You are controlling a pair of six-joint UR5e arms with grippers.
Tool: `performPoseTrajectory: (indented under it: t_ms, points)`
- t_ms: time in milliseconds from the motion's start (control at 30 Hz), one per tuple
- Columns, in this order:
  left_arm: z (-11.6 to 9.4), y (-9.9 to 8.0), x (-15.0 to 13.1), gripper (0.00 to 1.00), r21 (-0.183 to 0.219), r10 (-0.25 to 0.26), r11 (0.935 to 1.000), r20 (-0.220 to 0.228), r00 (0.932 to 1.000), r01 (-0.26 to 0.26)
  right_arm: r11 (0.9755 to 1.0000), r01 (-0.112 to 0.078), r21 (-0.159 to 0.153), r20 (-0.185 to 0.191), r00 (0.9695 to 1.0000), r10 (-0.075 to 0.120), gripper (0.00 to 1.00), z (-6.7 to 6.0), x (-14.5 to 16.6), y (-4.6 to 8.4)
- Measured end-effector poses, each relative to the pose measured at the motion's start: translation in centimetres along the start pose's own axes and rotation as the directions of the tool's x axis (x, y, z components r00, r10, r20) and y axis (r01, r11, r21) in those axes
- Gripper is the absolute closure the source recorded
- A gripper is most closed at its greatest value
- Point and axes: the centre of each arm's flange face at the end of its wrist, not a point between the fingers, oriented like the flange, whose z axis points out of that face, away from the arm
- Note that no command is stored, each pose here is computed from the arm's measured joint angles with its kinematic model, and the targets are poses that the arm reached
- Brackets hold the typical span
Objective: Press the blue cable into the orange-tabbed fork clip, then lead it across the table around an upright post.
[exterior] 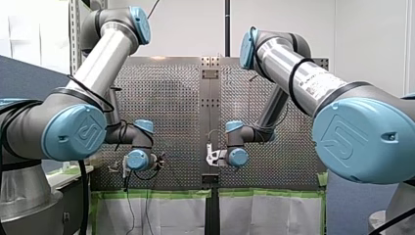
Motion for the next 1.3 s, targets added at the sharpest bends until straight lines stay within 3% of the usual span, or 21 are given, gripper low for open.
performPoseTrajectory:
  t_ms: [500, 733, 867, 1133, 1300]
  points:
    - [1.6, -2.2, -1.6, 0.0, -0.007, -0.033, 0.9994, 0.064, 0.9974, 0.033, 1.0, 0.0, -0.001, -0.001, 1.0, 0.0, 1.0, 0.0, -0.1, 0.0]
    - [2.7, -3.3, -2.5, 0.0, 0.009, -0.053, 0.9986, 0.088, 0.9947, 0.052, 1.0, 0.0, 0.002, 0.002, 1.0, 0.0, 1.0, 0.0, -0.2, 0.0]
    - [3.7, -3.8, -2.2, 0.0, 0.011, -0.055, 0.9984, 0.074, 0.9957, 0.055, 1.0, 0.0, 0.002, 0.002, 1.0, 0.0, 1.0, 0.0, -0.2, 0.0]
    - [5.9, -4.0, -0.6, 0.0, -0.031, -0.036, 0.9988, 0.036, 0.9987, 0.037, 1.0, 0.0, 0.003, 0.003, 1.0, 0.0, 1.0, 0.0, -0.2, 0.0]
    - [7.5, -4.3, -1.4, 0.0, -0.042, -0.038, 0.9983, 0.053, 0.9979, 0.04, 1.0, 0.0, 0.003, 0.003, 1.0, 0.0, 1.0, 0.0, -0.2, 0.0]
